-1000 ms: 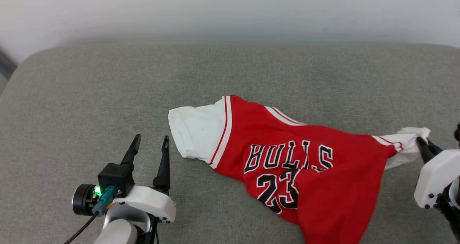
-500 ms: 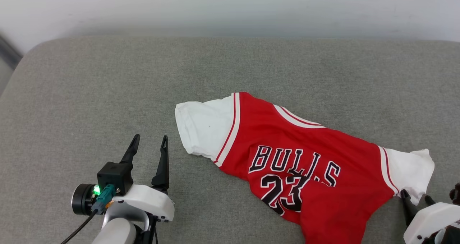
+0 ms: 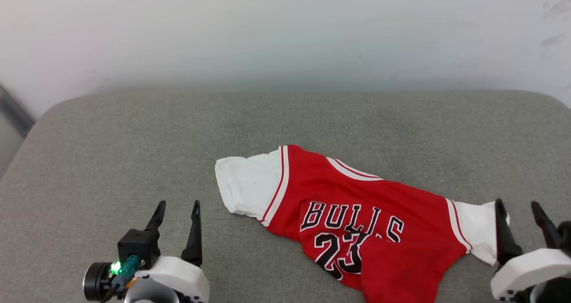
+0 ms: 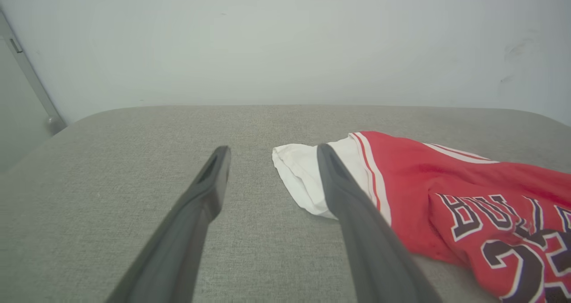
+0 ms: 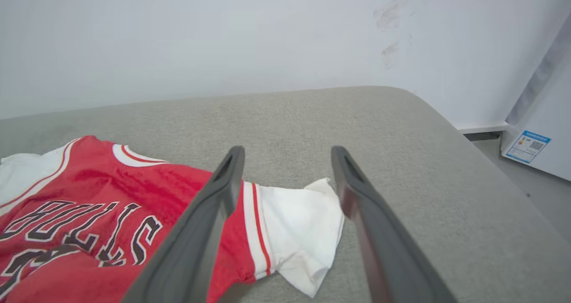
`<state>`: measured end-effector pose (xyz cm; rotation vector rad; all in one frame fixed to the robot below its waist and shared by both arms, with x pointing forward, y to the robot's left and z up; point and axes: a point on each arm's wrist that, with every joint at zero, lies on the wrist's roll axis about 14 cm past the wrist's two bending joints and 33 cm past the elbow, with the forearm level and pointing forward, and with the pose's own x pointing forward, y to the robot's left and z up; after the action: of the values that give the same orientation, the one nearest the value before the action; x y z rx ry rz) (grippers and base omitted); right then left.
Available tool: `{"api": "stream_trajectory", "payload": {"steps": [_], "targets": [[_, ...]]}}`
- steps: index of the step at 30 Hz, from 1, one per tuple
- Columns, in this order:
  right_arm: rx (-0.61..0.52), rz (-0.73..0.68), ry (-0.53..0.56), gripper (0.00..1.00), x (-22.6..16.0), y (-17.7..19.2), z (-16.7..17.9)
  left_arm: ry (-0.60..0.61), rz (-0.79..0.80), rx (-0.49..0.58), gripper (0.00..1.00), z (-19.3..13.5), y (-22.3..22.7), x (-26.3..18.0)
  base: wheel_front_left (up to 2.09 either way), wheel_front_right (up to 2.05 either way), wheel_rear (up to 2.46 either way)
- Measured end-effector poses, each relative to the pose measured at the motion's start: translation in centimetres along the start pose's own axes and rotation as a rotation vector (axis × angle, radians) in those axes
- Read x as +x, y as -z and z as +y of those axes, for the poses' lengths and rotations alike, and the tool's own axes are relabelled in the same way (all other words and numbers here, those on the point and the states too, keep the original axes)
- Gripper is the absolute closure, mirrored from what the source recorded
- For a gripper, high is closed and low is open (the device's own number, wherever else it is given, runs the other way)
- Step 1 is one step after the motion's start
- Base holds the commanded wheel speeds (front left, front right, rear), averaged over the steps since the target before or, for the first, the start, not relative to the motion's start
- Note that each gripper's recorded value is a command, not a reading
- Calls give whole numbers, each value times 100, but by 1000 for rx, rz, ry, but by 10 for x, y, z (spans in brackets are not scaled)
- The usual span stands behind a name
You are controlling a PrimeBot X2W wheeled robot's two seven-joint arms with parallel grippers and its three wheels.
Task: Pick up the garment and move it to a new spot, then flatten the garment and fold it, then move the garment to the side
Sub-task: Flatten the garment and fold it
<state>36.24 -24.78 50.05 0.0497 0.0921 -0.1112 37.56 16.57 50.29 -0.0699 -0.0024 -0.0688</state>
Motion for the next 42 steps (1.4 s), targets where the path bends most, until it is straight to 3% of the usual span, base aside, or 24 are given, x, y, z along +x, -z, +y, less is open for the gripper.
{"api": "stream_trajectory", "payload": {"steps": [10,16,25,33,42], "targets": [[0,-97,-166,0,-23,-29,59,-19,-11,20,0,7,-9,-9,0,0,0],[9,-97,-186,0,-43,-31,65,3,-11,34,0,4,-15,-2,0,0,0],[29,-116,-149,0,-52,-41,54,175,26,58,0,-26,-41,50,0,0,0],[29,-91,-122,0,-32,-37,48,329,288,90,0,-35,-34,110,0,0,0],[31,-39,-82,0,-2,-14,38,383,834,87,0,-14,57,129,0,0,0]]}}
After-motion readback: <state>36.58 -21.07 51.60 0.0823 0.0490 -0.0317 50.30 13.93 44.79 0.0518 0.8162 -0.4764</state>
